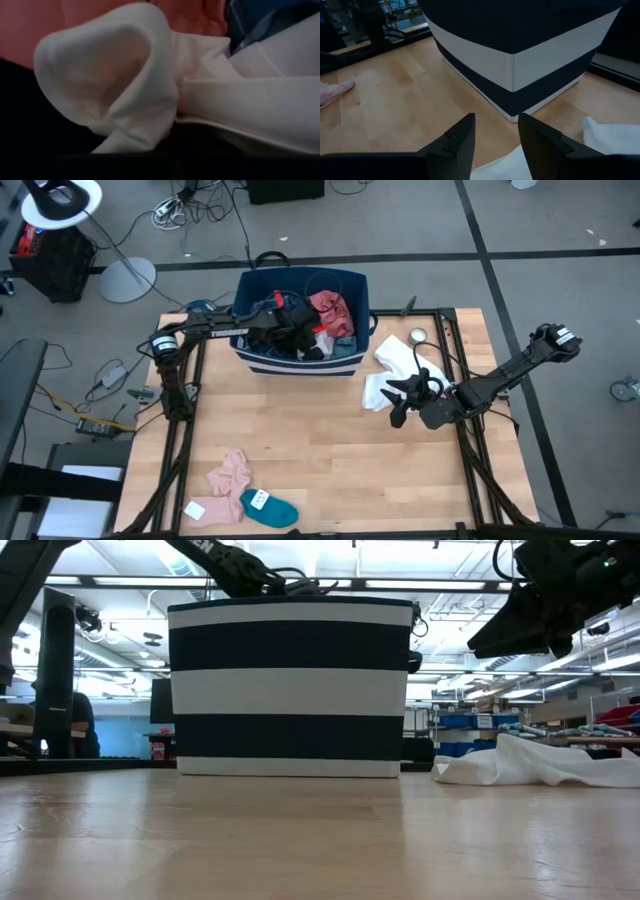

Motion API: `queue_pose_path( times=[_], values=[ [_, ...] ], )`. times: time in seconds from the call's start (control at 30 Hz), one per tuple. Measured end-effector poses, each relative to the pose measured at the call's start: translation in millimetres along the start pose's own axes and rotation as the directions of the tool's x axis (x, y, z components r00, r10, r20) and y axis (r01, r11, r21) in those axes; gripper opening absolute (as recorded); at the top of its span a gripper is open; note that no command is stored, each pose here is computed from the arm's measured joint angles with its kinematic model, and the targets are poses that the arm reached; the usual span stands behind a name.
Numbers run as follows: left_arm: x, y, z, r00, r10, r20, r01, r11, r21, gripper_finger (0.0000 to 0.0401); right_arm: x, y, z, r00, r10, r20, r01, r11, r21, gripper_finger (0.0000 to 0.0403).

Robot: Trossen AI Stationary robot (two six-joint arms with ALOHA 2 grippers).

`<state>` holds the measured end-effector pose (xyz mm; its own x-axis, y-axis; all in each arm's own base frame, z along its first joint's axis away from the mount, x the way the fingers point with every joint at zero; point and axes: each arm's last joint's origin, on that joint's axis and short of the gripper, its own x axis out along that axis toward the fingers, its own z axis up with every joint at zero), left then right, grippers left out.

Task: Sort clothes
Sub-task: Put the light pink underwear into the blue laundry bin, then put the pink sock into the blue laundry bin

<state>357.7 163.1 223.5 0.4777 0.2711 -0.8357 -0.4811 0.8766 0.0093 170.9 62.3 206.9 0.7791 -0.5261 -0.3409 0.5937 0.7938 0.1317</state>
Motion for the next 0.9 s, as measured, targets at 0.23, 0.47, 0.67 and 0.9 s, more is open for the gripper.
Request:
queue_pose_path(
  times=[0.23, 0.47, 0.67, 0.9],
  values=[
    [-13, 1, 12, 1.000, 0.002, -0.025, -0.002, 1.000, 0.006, 0.0088, 0, 0, -1, 1.000, 0.004, -0.008, -0.004, 1.000, -0.005, 0.0151],
    [-48, -8, 33, 0.998, -0.003, -0.066, 0.008, 0.997, 0.080, 0.0093, 0, 0, -1, 1.000, 0.014, -0.017, -0.014, 1.000, -0.004, 0.0151],
    [-82, -24, 47, 0.997, -0.018, -0.078, 0.030, 0.988, 0.153, 0.0093, 0, 0, -1, 1.000, 0.021, -0.023, -0.021, 1.000, -0.004, 0.0151],
    [-137, -43, 48, 0.998, -0.057, 0.012, 0.054, 0.976, 0.213, 0.0092, 0, 0, -1, 0.999, 0.020, -0.025, -0.020, 1.000, -0.008, 0.0151]
  ],
)
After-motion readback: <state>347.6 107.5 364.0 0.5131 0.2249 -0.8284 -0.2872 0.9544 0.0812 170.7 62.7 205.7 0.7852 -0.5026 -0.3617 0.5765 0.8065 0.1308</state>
